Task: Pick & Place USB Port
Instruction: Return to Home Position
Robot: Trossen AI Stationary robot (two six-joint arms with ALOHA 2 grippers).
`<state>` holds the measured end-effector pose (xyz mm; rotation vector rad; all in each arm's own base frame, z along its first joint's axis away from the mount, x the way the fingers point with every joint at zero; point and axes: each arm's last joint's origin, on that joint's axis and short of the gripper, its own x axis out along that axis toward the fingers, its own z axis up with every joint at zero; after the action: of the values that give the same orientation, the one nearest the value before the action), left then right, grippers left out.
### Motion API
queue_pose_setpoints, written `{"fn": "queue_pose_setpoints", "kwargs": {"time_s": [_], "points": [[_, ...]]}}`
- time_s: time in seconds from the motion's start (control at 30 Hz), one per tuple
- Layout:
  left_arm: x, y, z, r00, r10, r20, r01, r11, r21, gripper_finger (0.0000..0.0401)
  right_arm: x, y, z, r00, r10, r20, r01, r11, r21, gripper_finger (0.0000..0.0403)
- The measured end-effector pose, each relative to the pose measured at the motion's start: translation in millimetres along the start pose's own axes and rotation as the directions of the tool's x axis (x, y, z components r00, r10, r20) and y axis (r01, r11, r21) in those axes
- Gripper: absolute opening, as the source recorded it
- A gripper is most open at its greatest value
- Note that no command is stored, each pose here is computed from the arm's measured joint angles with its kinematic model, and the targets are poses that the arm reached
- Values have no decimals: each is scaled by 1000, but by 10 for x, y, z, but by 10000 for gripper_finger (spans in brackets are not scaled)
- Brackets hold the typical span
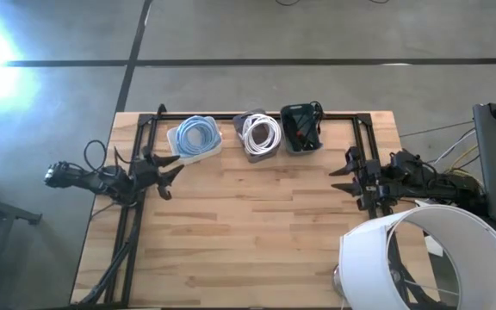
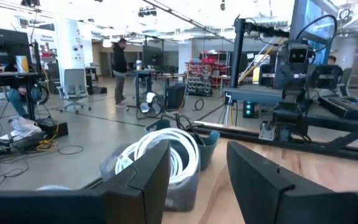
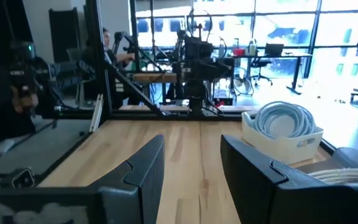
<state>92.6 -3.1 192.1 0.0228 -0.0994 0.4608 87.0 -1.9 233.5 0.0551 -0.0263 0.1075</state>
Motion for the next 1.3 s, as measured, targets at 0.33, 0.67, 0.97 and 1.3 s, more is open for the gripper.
{"fn": "queue_pose_setpoints", "kwargs": {"time_s": [0.33,0.67,0.97,1.3], "points": [[-21,5,-150,1000,-2,-6,2,1000,-17,163,-8,-13,-239,999,2,39,-3,1000,23,150],[-22,3,-184,999,-4,-33,4,1000,-9,163,32,-35,-483,1000,-1,-14,2,999,44,150],[-9,-11,-221,998,-3,-68,2,1000,-23,163,69,-50,-602,1000,0,14,0,1000,-15,150],[-6,-15,-235,997,-3,-79,2,1000,-15,163,86,-58,-644,1000,-8,4,8,1000,-11,150]]}}
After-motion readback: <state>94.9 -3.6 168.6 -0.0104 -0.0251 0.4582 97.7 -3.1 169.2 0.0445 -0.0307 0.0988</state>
